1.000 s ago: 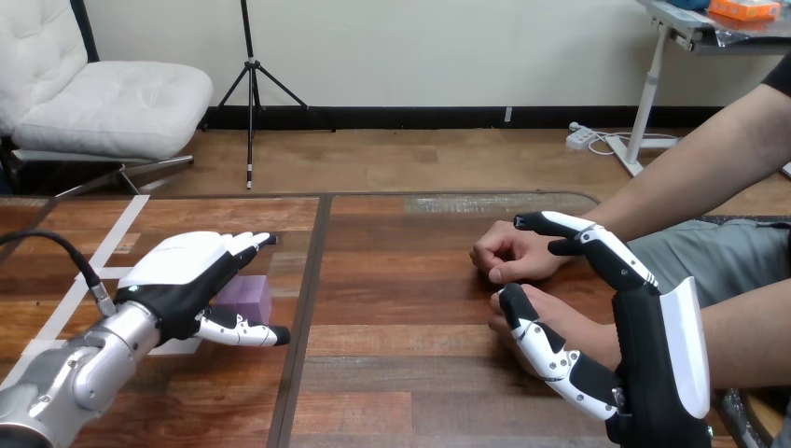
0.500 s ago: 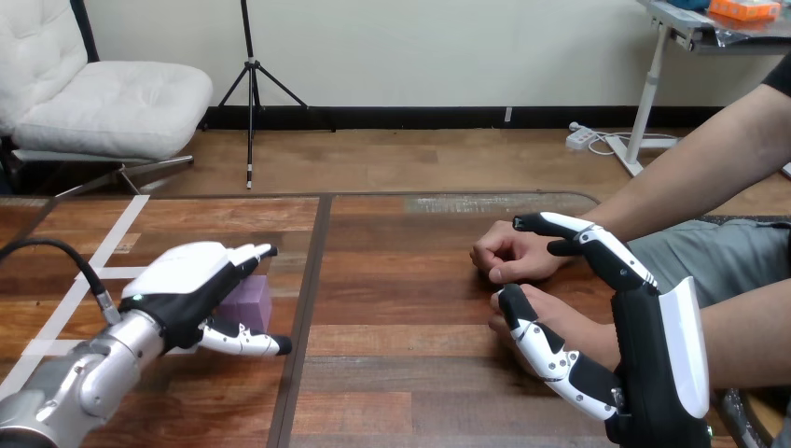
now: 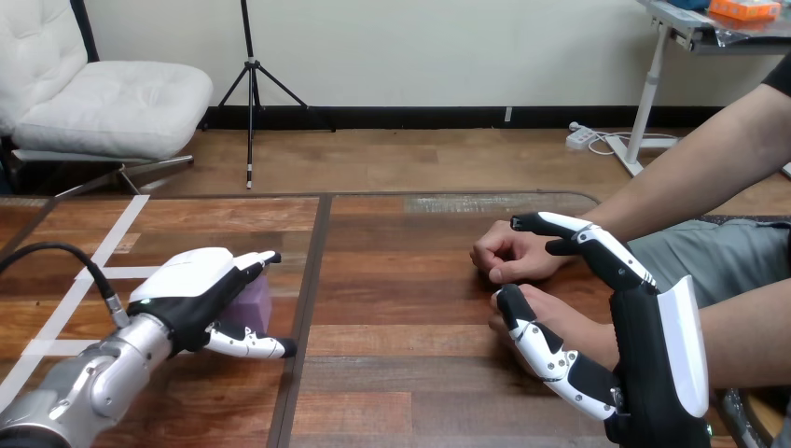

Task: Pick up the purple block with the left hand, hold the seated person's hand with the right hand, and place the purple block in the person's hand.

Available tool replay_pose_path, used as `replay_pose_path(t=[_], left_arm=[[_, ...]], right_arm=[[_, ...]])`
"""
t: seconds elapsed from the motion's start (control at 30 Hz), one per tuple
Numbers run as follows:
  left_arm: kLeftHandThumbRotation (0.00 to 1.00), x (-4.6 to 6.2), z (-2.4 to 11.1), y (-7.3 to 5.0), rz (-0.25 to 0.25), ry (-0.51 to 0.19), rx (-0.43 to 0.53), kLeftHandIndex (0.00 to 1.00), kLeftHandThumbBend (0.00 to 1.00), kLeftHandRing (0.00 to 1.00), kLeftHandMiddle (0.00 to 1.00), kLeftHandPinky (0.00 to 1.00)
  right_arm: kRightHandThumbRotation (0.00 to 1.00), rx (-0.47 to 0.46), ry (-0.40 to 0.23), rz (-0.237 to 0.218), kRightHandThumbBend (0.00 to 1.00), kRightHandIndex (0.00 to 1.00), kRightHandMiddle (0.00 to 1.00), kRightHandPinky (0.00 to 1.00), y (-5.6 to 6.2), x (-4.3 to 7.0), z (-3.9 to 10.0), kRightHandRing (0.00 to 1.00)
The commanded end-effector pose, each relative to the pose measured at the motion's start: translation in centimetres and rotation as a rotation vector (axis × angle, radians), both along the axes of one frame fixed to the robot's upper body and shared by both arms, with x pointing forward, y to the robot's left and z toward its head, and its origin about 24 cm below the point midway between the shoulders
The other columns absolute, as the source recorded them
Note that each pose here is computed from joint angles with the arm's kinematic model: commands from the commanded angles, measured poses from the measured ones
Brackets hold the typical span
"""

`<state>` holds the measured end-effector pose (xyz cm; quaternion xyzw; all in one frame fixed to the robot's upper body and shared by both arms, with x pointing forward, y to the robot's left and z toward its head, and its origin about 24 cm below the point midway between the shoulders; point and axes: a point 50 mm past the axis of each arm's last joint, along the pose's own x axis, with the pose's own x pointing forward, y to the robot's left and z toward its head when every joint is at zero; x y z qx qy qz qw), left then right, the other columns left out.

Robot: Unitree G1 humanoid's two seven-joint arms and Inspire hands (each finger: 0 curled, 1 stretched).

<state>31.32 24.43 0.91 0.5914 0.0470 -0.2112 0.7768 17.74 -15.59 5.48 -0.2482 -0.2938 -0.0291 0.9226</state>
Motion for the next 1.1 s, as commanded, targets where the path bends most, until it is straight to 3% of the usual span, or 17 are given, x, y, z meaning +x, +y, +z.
replay_pose_path(t=[0.0,0.27,0.7,1.07], left_arm=[[0.47,2.26,2.65,-0.91,-0.014,-0.102,-0.006,0.92,0.68,0.91,0.92,0.84],[0.44,2.30,2.51,-1.02,-0.004,-0.102,-0.017,0.90,0.65,0.88,0.90,0.80],[0.38,2.20,2.42,-1.21,0.009,-0.158,-0.051,0.86,0.58,0.81,0.84,0.71],[0.24,2.07,2.31,-1.31,0.033,-0.198,-0.104,0.75,0.52,0.69,0.73,0.60]], right_arm=[[0.41,-0.008,-0.069,0.003,0.42,0.69,0.72,0.65,-0.18,0.45,1.45,0.73],[0.42,-0.011,-0.066,0.006,0.42,0.69,0.72,0.66,-0.16,0.46,1.43,0.73],[0.43,-0.008,-0.060,0.007,0.42,0.69,0.72,0.66,-0.15,0.46,1.46,0.73],[0.43,-0.009,-0.057,0.004,0.42,0.69,0.72,0.66,-0.17,0.44,1.46,0.73]])
